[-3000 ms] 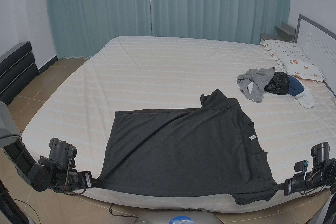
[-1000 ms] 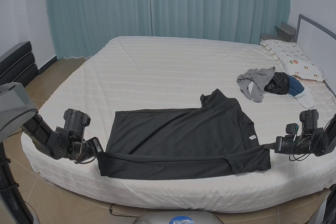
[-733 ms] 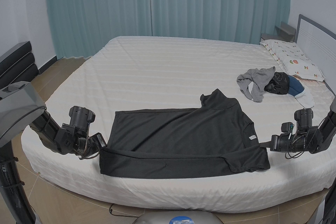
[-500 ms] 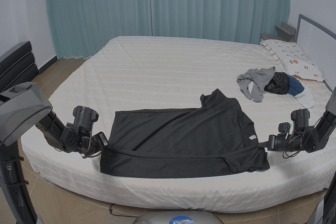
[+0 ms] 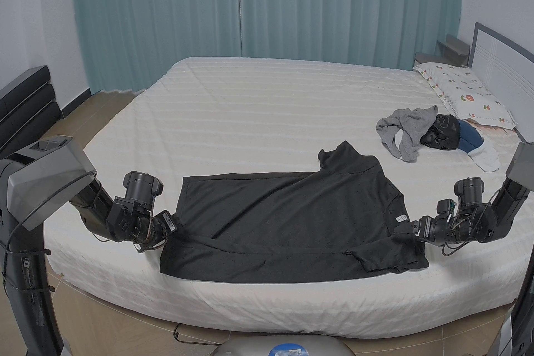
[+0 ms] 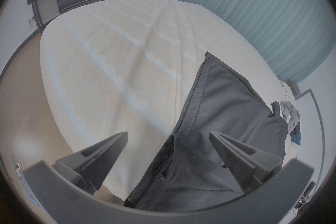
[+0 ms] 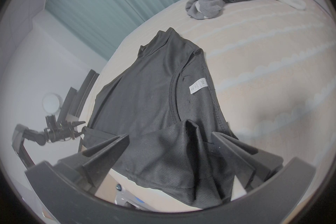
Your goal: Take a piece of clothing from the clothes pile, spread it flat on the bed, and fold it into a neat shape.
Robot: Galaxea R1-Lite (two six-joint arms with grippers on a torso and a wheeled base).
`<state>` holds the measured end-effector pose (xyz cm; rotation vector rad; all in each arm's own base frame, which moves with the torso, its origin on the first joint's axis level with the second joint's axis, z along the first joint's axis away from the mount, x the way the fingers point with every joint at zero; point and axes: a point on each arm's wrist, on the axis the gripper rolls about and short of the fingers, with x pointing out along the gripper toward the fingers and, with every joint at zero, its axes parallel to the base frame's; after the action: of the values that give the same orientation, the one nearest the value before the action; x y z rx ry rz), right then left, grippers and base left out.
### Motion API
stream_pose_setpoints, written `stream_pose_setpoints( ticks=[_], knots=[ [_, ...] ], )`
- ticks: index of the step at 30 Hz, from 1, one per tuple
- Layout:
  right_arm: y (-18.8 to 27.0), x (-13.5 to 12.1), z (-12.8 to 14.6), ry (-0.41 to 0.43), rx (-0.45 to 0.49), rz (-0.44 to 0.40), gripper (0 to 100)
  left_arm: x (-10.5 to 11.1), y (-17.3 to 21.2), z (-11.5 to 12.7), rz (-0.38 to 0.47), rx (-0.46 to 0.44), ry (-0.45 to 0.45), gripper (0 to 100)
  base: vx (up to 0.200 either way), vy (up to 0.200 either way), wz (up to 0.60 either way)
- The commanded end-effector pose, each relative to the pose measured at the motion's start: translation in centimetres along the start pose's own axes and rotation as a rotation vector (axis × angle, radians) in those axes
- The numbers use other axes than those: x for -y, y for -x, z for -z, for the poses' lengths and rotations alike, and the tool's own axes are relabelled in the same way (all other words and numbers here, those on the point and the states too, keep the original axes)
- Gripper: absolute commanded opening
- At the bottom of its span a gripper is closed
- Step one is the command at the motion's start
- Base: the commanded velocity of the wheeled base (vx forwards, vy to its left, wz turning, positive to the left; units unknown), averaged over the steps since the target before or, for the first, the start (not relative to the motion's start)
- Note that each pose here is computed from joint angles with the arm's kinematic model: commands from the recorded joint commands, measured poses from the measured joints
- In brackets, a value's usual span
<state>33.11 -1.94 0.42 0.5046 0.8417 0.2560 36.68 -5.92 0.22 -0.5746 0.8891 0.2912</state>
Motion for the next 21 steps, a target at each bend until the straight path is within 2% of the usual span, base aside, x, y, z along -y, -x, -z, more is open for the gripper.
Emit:
stream_pose_setpoints(
  ticks=[1,4,5,8,11,14,20,21],
  knots=[
    [1.2,-0.8,-0.6,-0.045,0.035,-0.017,100,0.1,0.6,-0.4,0.014,0.009,0.03,100,0.0,0.0,0.0],
    [1.6,-1.0,-0.6,-0.068,0.039,-0.019,100,-0.1,1.3,-0.9,0.021,0.022,0.042,100,0.0,0.0,0.0],
    [2.2,-1.2,-0.2,-0.119,0.036,-0.021,100,-0.5,2.3,-1.4,0.034,0.033,0.057,100,0.0,0.0,0.0],
    [2.7,-1.3,0.1,-0.19,0.031,-0.027,100,-1.0,4.0,-1.8,0.059,0.039,0.105,100,0.0,0.0,0.0],
    [2.9,-1.2,0.3,-0.247,0.031,-0.051,100,-0.9,5.3,-1.9,0.104,0.025,0.181,100,0.0,0.0,0.0],
    [2.8,-1.1,0.6,-0.291,0.04,-0.067,100,-1.1,5.9,-1.7,0.143,-0.019,0.202,100,0.0,0.0,0.0],
    [2.4,-0.7,1.1,-0.292,0.053,-0.075,100,-1.7,5.5,-0.9,0.153,-0.098,0.202,100,0.2,0.0,0.0],
    [2.4,-0.7,1.2,-0.291,0.054,-0.076,100,-1.8,5.5,-0.8,0.157,-0.103,0.202,100,0.0,0.0,0.0]
  ],
)
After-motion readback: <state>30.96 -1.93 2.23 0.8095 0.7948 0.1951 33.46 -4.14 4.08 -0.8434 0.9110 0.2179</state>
